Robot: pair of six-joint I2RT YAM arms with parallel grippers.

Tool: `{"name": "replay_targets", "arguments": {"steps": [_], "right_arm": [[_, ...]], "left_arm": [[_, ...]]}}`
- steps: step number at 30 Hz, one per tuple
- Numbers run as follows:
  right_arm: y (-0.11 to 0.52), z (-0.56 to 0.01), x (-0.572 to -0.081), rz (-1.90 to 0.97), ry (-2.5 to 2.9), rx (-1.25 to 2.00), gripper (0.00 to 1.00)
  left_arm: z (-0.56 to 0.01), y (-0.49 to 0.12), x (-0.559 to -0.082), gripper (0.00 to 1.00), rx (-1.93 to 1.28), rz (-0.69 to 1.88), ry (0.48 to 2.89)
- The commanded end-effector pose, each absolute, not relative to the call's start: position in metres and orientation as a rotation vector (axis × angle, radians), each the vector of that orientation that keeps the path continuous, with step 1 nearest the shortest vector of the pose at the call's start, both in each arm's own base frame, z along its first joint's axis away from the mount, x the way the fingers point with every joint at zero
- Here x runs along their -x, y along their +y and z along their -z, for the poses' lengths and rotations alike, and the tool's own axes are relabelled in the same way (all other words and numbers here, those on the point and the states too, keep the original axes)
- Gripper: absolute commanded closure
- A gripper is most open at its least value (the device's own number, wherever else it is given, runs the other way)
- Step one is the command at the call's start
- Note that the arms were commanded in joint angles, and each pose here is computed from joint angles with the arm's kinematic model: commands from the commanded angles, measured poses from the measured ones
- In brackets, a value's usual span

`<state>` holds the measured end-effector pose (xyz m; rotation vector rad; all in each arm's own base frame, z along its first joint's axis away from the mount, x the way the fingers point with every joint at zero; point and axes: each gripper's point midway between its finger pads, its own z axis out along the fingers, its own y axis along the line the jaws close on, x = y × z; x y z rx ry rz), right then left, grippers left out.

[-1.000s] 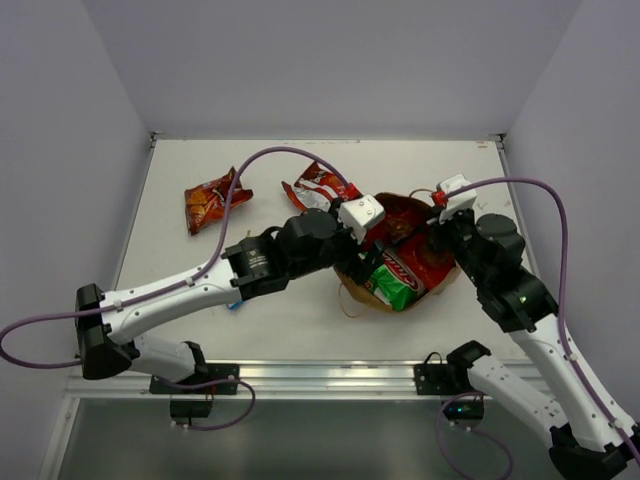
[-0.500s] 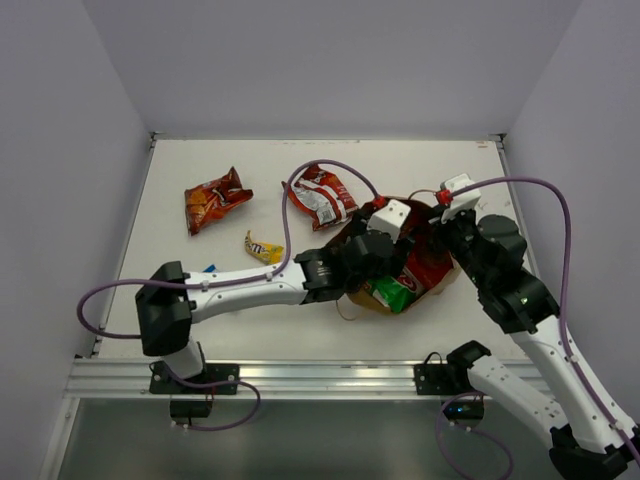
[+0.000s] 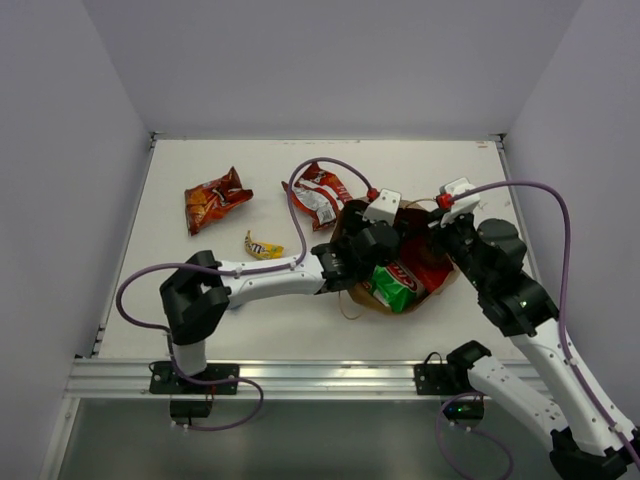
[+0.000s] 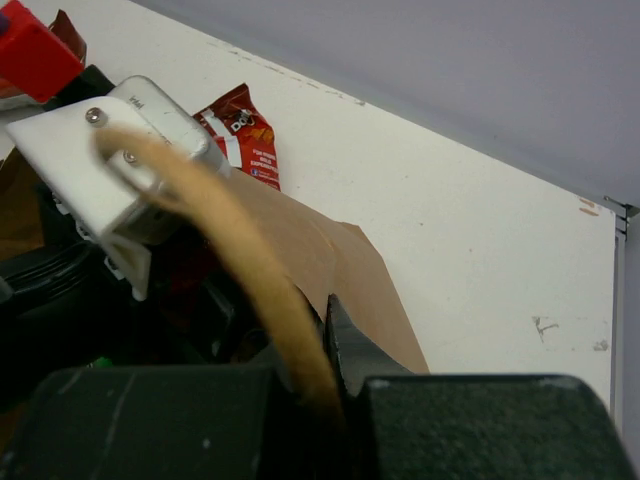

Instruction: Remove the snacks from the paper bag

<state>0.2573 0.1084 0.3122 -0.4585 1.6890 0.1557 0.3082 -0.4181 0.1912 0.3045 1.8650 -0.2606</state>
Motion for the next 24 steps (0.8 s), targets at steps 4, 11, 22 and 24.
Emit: {"name": "replay_targets", "arguments": {"steps": [4, 11, 22, 24], "right_arm": [[0.120, -0.346, -0.254, -0.251, 1.555, 0.434, 1.00], [0.120, -0.344, -0.253, -0.254, 1.556, 0.433, 1.00], [0.106, -0.344, -0.256, -0.188, 1.564, 0.372, 1.00], [0.102, -0.343, -0.259, -0.167, 1.571, 0.349, 1.00]], "left_arm": [[-0.186, -0.417, -0.335, 0.20, -0.225, 0.247, 1.866], [-0.175, -0.424, -0.333, 0.83, -0.258, 0.263, 1.880], [-0.248, -0.416, -0.305, 1.00, -0.327, 0.425, 1.790], [-0.274, -0.410, -0.295, 1.00, -0.337, 0.466, 1.763]]}}
